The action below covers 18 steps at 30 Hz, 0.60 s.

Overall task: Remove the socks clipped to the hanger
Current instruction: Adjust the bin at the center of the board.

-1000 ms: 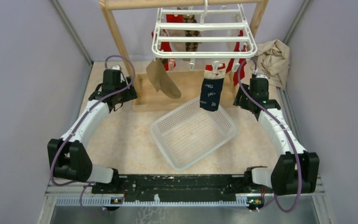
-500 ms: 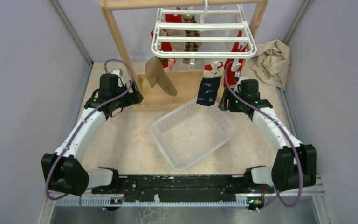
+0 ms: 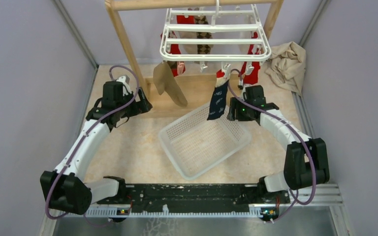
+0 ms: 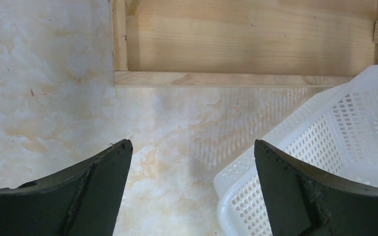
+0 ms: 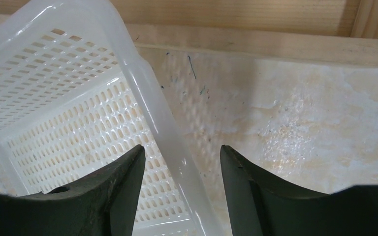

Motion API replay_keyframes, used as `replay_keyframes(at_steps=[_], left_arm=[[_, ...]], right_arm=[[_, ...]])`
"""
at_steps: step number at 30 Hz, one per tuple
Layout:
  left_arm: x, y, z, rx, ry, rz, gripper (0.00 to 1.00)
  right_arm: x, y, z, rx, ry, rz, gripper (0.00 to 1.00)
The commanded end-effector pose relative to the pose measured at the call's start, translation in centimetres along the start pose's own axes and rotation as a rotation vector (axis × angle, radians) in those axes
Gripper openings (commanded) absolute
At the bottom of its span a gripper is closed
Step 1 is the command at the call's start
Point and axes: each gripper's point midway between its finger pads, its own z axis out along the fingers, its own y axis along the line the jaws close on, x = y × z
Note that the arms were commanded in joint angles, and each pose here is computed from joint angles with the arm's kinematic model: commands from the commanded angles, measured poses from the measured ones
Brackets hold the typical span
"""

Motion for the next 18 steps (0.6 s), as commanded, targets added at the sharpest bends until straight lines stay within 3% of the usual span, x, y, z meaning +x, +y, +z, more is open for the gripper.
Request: replay_keyframes(at_steps=[1,9,13,15,18], left_arm=[[0.4,-0.6,-0.6,0.029,0.003,-0.002,0.99],[0.5,-1.1,-0.8,0.053,0.005,0.0,0.99],[0.5,-1.4,-0.9,0.062,0.005,-0.002,0.99],[0.6,-1.5,-0.9,0.067,0.007,-0.003,0.99],[0.7,-1.7,-1.0,0.076,0.01,-0.001,0.99]], right_arm=[[-1.4,1.1,-0.1,-0.001,-0.056,-0.026,0.53],[0.2,2.0,-0.8,0.001,-0.065,0.048,0.3],[1.0,1.9,-1.7,0.022,-0.071,0.101,0.14],[1.3,1.8,-2.3,0.032,-0.083,0.129,0.01],[1.8,1.9,-3.1,0.035,-0.092,0.165,0.0]])
